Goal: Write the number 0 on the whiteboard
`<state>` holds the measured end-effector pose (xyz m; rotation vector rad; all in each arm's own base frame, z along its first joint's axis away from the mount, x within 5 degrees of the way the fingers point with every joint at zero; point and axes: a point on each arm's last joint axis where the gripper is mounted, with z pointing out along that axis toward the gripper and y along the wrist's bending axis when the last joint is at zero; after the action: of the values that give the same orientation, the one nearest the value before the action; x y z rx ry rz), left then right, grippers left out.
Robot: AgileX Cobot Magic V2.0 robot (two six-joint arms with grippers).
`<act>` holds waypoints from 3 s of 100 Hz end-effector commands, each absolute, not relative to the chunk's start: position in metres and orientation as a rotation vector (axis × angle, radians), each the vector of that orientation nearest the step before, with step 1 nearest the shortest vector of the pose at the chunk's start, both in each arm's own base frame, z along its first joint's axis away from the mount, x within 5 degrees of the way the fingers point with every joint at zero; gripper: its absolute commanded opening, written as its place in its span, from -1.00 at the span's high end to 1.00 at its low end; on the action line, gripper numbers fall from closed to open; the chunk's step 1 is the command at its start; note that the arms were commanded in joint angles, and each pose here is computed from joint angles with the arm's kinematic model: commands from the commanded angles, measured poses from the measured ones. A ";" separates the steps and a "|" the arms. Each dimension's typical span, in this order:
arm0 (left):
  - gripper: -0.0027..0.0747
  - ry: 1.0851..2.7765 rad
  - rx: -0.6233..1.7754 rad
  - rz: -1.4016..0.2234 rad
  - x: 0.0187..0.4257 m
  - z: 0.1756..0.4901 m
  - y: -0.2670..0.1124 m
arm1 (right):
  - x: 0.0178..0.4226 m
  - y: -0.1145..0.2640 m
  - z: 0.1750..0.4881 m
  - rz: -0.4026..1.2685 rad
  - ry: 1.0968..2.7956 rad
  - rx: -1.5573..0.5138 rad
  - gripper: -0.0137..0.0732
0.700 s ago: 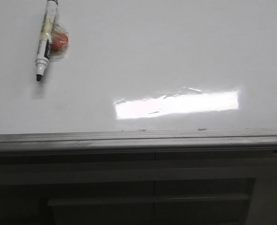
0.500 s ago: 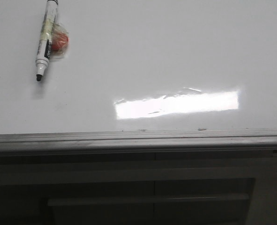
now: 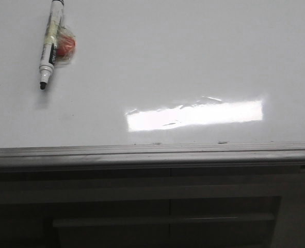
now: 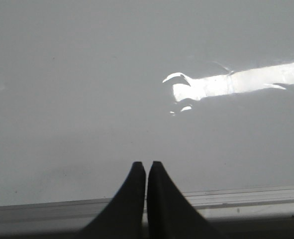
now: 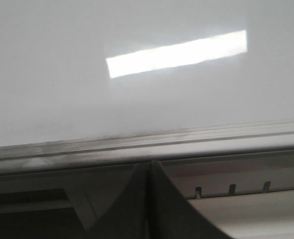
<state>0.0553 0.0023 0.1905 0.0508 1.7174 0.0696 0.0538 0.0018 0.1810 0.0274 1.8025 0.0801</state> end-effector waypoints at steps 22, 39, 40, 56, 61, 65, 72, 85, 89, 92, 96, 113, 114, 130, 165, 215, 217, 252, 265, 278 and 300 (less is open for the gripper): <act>0.98 1.647 0.052 0.058 0.055 0.188 0.001 | 0.053 0.001 0.180 0.061 1.771 0.017 0.86; 0.98 1.647 0.052 0.058 0.055 0.188 0.001 | 0.054 0.001 0.186 0.023 1.704 -0.017 0.86; 0.98 1.647 0.052 0.058 0.055 0.188 0.001 | 0.055 0.001 0.187 0.021 1.696 -0.020 0.86; 0.98 1.645 0.052 0.058 0.055 0.188 0.001 | 0.055 0.003 0.207 0.076 1.473 -0.004 0.86; 0.98 1.629 0.006 -0.002 0.055 0.190 0.000 | 0.054 0.003 0.213 0.136 1.409 0.047 0.86; 0.98 1.595 -0.069 -0.103 0.055 0.193 -0.001 | 0.053 0.002 0.217 0.198 1.365 0.107 0.86; 0.98 1.510 -0.227 -0.286 0.055 0.200 -0.002 | 0.053 0.000 0.220 0.280 1.315 0.194 0.86; 0.98 1.367 -0.504 -0.561 0.055 0.208 0.002 | 0.052 -0.002 0.222 0.357 1.287 0.281 0.86; 0.98 1.340 -0.602 -0.660 0.055 0.208 0.002 | 0.052 -0.003 0.223 0.390 1.273 0.317 0.86; 0.98 1.327 -0.669 -0.731 0.055 0.207 0.002 | 0.052 -0.004 0.224 0.418 1.266 0.345 0.86; 0.98 1.309 -0.758 -0.831 0.055 0.206 0.002 | 0.051 -0.004 0.227 0.447 1.257 0.371 0.86; 0.98 1.383 -0.659 -0.875 0.051 0.223 -0.008 | 0.044 0.005 0.254 0.410 1.396 0.237 0.62; 0.98 1.395 -0.634 -0.878 0.049 0.227 -0.010 | 0.043 0.006 0.258 0.400 1.415 0.219 0.57; 0.95 1.533 -0.150 -0.605 0.034 0.286 -0.024 | 0.037 0.012 0.285 0.297 1.589 0.056 -0.16; 0.06 1.859 0.361 -0.484 0.073 0.355 -0.045 | 0.053 0.012 0.302 0.237 1.636 0.006 -0.31; 0.40 2.151 0.619 -0.293 0.134 0.387 -0.071 | 0.055 0.012 0.301 0.224 1.652 -0.004 -0.31; 0.38 2.143 0.589 -0.340 0.135 0.388 -0.074 | 0.056 0.012 0.300 0.224 1.655 -0.004 -0.31; -0.02 2.240 0.341 -0.739 0.175 0.369 -0.122 | 0.058 0.012 0.288 0.225 1.698 -0.004 -0.31; -0.02 2.290 0.321 -0.721 0.194 0.353 -0.132 | 0.058 0.012 0.288 0.225 1.698 -0.004 -0.31; -0.02 2.329 0.305 -0.704 0.210 0.338 -0.139 | 0.058 0.012 0.288 0.225 1.698 -0.004 -0.31; 0.04 2.409 0.302 -0.678 0.224 0.318 -0.147 | 0.058 0.012 0.288 0.225 1.698 -0.004 -0.31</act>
<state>0.2199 -0.1417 0.3043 0.3404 2.4879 -0.6310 0.0556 0.0140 0.2750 -0.0115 1.7743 0.2473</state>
